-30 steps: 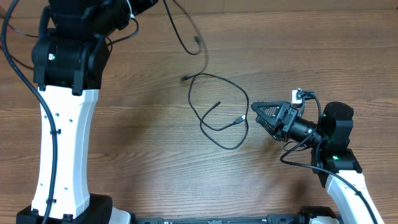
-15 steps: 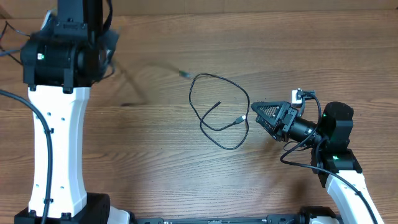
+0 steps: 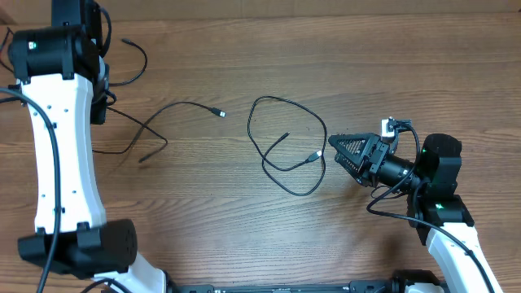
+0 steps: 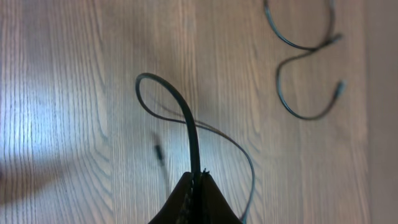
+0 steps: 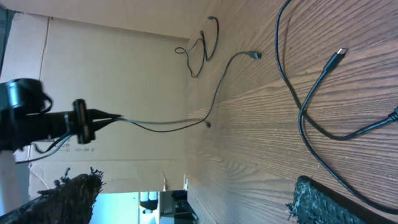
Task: Untangle cables
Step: 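Pull the left gripper with the cable leftward and lay it down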
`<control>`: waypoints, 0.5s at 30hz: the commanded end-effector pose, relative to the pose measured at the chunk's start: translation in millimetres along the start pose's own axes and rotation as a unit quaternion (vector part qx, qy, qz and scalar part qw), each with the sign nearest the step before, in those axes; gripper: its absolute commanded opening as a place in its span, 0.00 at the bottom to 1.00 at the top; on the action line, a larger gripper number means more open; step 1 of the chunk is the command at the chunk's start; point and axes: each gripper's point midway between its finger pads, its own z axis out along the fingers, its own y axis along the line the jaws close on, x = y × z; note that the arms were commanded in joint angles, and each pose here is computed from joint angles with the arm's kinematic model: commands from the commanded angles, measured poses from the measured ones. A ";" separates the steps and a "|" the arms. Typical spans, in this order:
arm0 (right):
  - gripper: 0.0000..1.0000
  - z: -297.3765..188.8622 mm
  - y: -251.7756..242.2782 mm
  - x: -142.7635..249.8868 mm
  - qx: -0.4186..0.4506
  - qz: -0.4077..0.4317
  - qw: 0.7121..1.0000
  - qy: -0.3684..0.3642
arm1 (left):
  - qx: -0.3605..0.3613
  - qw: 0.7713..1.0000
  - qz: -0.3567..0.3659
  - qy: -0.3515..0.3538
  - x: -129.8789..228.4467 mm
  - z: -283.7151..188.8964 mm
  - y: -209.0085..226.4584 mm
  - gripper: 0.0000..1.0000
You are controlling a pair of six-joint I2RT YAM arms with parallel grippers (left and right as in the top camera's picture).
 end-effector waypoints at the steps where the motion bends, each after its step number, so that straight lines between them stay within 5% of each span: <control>1: 1.00 -1.1 5.5 -1.2 -0.005 -0.013 1.000 -0.001 | -0.033 0.999 -0.030 -0.018 -13.6 25.8 -0.7 0.05; 15: 1.00 -1.1 3.6 -3.3 0.000 -0.012 1.000 -0.007 | -0.123 0.987 -0.098 -0.024 -61.7 114.8 10.9 0.12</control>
